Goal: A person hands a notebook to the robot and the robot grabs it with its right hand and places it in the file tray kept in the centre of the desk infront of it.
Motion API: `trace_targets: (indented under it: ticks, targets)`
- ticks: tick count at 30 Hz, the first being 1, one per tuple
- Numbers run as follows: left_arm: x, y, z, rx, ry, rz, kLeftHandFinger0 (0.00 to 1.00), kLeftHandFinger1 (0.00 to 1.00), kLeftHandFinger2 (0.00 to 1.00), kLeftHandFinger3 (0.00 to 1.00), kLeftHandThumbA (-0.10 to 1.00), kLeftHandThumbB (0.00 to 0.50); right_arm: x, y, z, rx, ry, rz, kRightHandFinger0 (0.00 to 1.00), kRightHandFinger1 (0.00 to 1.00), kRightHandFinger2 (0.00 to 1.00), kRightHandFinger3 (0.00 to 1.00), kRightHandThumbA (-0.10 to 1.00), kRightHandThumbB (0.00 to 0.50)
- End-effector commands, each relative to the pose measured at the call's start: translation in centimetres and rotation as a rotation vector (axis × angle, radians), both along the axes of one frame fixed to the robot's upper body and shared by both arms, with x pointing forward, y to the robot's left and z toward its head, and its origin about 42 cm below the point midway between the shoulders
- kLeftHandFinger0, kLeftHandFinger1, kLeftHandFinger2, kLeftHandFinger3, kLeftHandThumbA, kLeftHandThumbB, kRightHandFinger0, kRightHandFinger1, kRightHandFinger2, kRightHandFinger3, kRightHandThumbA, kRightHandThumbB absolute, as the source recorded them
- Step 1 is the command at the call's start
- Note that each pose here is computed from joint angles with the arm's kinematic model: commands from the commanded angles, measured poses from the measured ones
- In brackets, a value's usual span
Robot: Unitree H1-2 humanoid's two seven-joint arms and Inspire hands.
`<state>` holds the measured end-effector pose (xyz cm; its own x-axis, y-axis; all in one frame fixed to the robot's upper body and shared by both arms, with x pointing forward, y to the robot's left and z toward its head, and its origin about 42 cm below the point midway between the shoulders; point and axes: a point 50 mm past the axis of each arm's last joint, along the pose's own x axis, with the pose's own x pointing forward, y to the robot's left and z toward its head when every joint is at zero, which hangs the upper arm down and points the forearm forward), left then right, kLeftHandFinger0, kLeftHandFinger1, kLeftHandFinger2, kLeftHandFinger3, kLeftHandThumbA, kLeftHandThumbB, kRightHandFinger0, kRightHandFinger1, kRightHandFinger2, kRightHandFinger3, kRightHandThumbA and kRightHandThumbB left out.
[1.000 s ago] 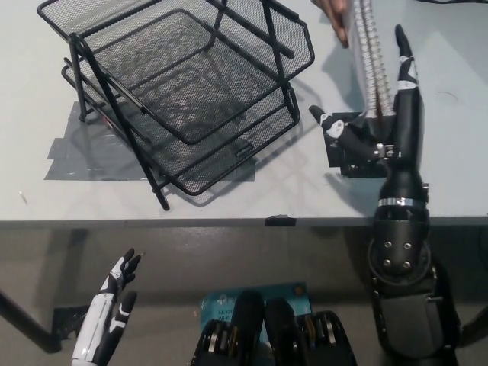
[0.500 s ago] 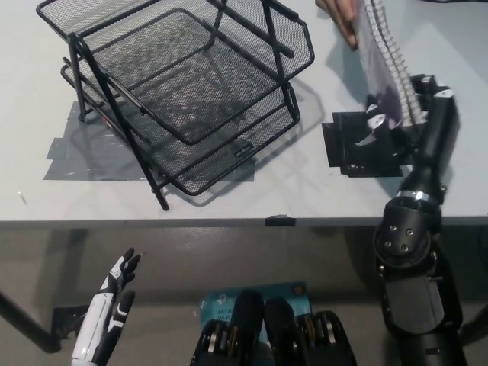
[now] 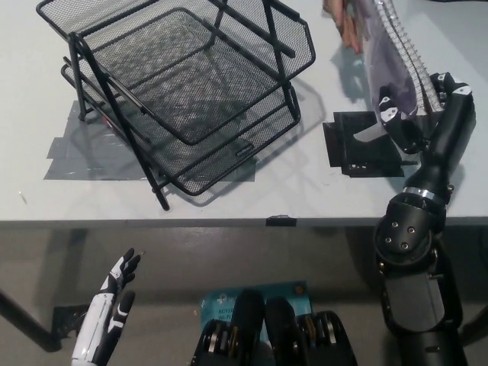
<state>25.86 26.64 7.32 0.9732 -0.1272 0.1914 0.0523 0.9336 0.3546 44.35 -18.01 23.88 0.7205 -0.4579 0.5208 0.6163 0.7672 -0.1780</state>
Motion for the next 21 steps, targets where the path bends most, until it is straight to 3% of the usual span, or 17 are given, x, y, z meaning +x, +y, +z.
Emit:
trace_targets:
  ticks: [1,3,6,9,11,18,19,21]
  targets:
    - [0.3,0.4,1.0,0.029,-0.052,-0.008,1.0,1.0,1.0,1.0,1.0,0.352,-0.1,-0.1,4.7,0.023,-0.247,-0.007,0.0,0.0,0.0,0.0,0.86,0.003]
    - [0.3,0.4,1.0,0.029,-0.049,-0.007,1.0,1.0,1.0,1.0,1.0,0.357,-0.4,-0.5,5.2,0.01,-0.267,-0.028,0.0,0.0,0.0,0.0,0.91,0.0]
    - [0.3,0.3,1.0,0.015,-0.046,-0.009,1.0,1.0,1.0,1.0,1.0,0.361,-1.1,-1.5,6.7,0.009,-0.316,-0.053,0.0,0.0,0.0,0.0,0.84,0.0]
    - [0.3,0.3,1.0,0.021,-0.05,-0.011,1.0,1.0,1.0,1.0,1.0,0.356,-2.1,-2.3,8.5,-0.005,-0.384,-0.076,0.0,0.0,0.0,0.0,0.86,0.0]
    - [0.3,0.3,0.9,0.021,-0.048,-0.013,1.0,1.0,1.0,1.0,1.0,0.355,-2.8,-2.8,9.6,-0.035,-0.442,-0.08,0.0,0.0,0.0,0.0,0.79,0.0]
    - [0.5,0.4,0.9,0.021,-0.041,-0.02,1.0,1.0,1.0,1.0,1.0,0.369,-5.8,-2.8,13.7,-0.281,-0.547,-0.014,0.0,0.0,0.0,0.0,0.82,0.0]
    - [0.5,0.4,0.8,0.019,-0.04,-0.021,1.0,1.0,1.0,1.0,1.0,0.368,-6.1,-2.6,14.0,-0.315,-0.552,-0.005,0.0,0.0,0.0,0.0,0.83,0.04]
    - [0.4,0.4,0.8,0.022,-0.034,-0.021,1.0,1.0,1.0,1.0,1.0,0.368,-6.4,-2.4,14.2,-0.365,-0.578,0.005,0.0,0.0,0.0,0.0,0.78,0.002]
